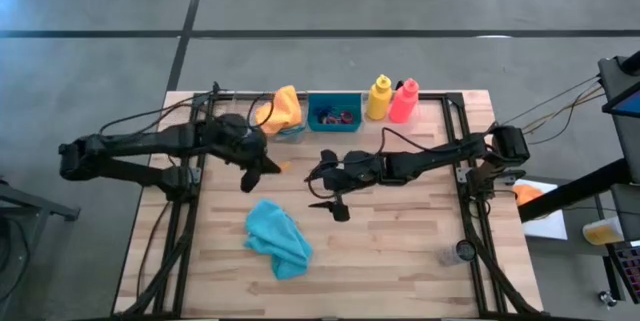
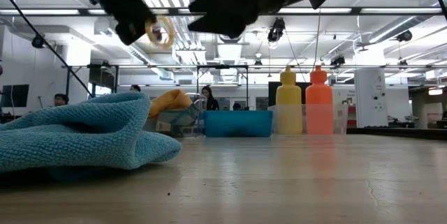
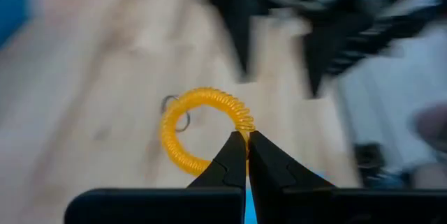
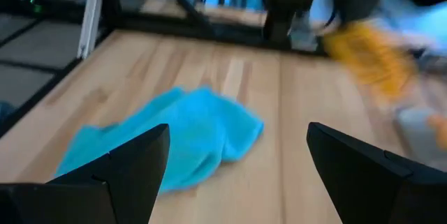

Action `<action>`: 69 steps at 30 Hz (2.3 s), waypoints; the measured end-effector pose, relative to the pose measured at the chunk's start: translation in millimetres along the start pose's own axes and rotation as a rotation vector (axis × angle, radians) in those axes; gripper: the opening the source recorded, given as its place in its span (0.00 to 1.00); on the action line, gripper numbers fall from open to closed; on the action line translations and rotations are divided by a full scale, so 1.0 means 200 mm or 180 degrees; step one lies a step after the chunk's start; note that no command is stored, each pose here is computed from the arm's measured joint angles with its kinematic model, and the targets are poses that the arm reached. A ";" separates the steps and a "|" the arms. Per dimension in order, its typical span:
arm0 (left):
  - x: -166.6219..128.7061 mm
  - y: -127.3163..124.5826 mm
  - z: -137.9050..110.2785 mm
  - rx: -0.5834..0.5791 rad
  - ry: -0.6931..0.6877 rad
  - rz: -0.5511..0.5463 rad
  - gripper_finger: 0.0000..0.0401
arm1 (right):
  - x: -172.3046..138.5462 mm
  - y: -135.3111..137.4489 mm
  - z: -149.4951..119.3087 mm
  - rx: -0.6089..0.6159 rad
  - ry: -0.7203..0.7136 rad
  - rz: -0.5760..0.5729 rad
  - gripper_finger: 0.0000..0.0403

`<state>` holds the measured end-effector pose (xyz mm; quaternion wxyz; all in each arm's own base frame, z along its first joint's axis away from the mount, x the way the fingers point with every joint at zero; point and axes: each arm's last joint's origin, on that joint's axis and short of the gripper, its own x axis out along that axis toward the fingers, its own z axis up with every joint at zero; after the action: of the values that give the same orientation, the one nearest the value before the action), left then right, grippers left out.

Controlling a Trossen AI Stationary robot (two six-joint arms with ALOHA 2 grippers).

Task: Pick & Place Sports Items
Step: Put the yellow spring keychain into the blue bin

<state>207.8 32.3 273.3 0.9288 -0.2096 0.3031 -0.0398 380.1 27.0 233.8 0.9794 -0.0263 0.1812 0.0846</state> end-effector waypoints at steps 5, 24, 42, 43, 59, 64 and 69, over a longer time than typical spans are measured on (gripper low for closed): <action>0.06 -0.08 -0.01 0.0275 -0.0144 -0.0572 0.00 | 0.00 -0.02 0.04 -0.0154 -0.0239 -0.0384 0.84; 0.13 -0.11 0.00 0.0708 -0.0303 -0.0681 0.00 | 0.00 -0.01 0.06 -0.0114 -0.0366 -0.0387 0.70; 0.14 -0.10 0.01 0.0708 -0.0314 -0.0682 0.00 | 0.00 -0.01 0.06 -0.0044 -0.0333 -0.0380 0.04; 0.14 -0.10 0.00 0.0705 -0.0313 -0.0682 0.00 | 0.00 -0.01 0.06 -0.0007 -0.0326 -0.0374 0.03; 0.14 -0.10 0.00 0.0684 -0.0315 -0.0589 0.01 | 0.00 0.00 0.04 0.0082 -0.0241 -0.0382 0.03; 0.14 -0.10 0.00 0.0682 -0.0330 -0.0536 0.11 | 0.00 0.00 0.05 0.0090 -0.0285 -0.0390 0.03; 0.14 -0.09 0.01 0.0627 -0.0390 -0.0311 0.20 | 0.00 0.00 0.05 0.0120 -0.0272 -0.0389 0.03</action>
<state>232.1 11.7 266.6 0.9586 -0.1340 0.2299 -0.1017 383.5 26.8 243.1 0.9899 -0.0152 0.1388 0.0223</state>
